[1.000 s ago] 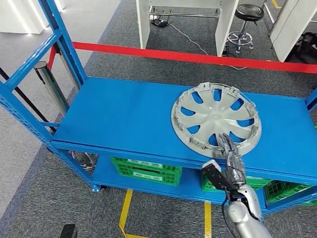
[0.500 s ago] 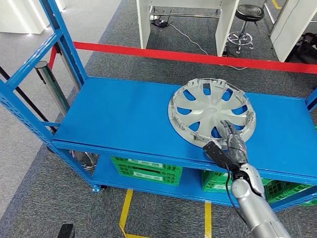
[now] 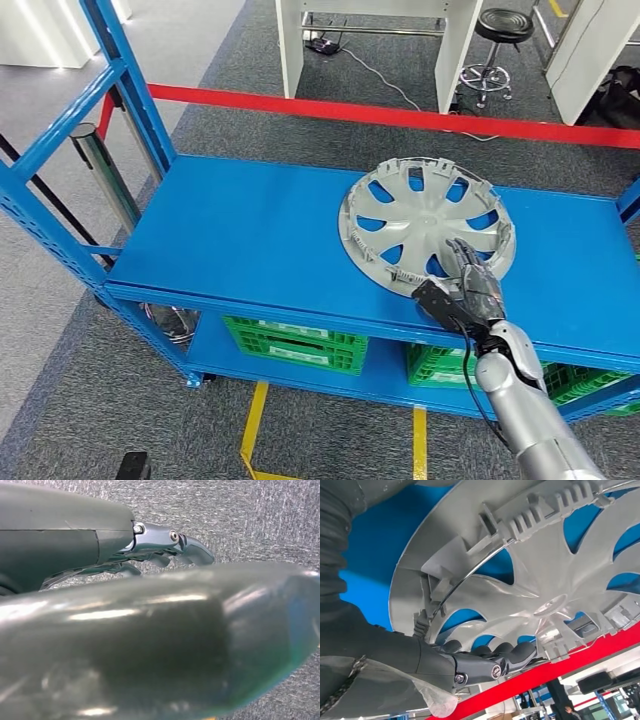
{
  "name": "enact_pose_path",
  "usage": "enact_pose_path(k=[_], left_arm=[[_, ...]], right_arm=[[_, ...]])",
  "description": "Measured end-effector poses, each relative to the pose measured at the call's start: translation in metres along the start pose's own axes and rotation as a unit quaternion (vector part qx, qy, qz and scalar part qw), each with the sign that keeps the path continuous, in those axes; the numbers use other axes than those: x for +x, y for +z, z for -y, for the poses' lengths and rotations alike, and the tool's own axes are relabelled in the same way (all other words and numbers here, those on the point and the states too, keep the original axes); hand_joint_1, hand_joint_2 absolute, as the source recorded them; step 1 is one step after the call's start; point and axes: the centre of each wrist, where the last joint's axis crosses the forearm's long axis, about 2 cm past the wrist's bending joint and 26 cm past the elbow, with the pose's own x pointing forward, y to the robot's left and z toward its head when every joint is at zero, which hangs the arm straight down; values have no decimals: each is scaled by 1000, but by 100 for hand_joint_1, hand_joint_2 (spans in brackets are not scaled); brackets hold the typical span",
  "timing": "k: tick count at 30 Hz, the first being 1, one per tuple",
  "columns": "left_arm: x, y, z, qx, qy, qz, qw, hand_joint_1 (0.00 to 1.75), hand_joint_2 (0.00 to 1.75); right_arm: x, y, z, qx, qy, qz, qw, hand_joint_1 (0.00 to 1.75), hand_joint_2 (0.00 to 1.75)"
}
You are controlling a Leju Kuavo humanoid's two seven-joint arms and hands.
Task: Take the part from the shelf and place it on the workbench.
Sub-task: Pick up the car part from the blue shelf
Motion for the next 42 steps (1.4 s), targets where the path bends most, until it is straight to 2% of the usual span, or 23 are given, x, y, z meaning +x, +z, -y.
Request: enact_pose_path(k=[7,9,10,12,13,14,20,32,42], left_arm=[[0,0,0,-8,5,-6,1000,0,0],[0,0,0,-9,7,-8,1000,0,0],[0,0,0,-9,8,-9,1000,0,0],[-1,0,0,-10,11,-9,1000,0,0],[-1,0,0,-11,12,-10,1000,0,0],[-1,0,0,-12,13,-10,1000,0,0],[-1,0,0,-12,19,-10,1000,0,0],[-2,1,0,-7,34,-11,999,0,0],[-2,1,1,-6,39,-11,999,0,0]], right_arm=[[5,-8,7,47,-25,12,999,2,175],[7,-11,10,63,-34,17,997,18,175],[8,-13,11,70,-37,20,997,41,175],[10,-15,13,85,-42,26,995,118,175],[11,-16,14,92,-44,29,994,151,175],[12,-17,15,99,-47,32,993,172,175],[16,-22,27,121,-58,50,990,175,175],[15,-25,50,126,-35,71,989,175,175],[21,-24,55,126,-25,85,988,175,175]])
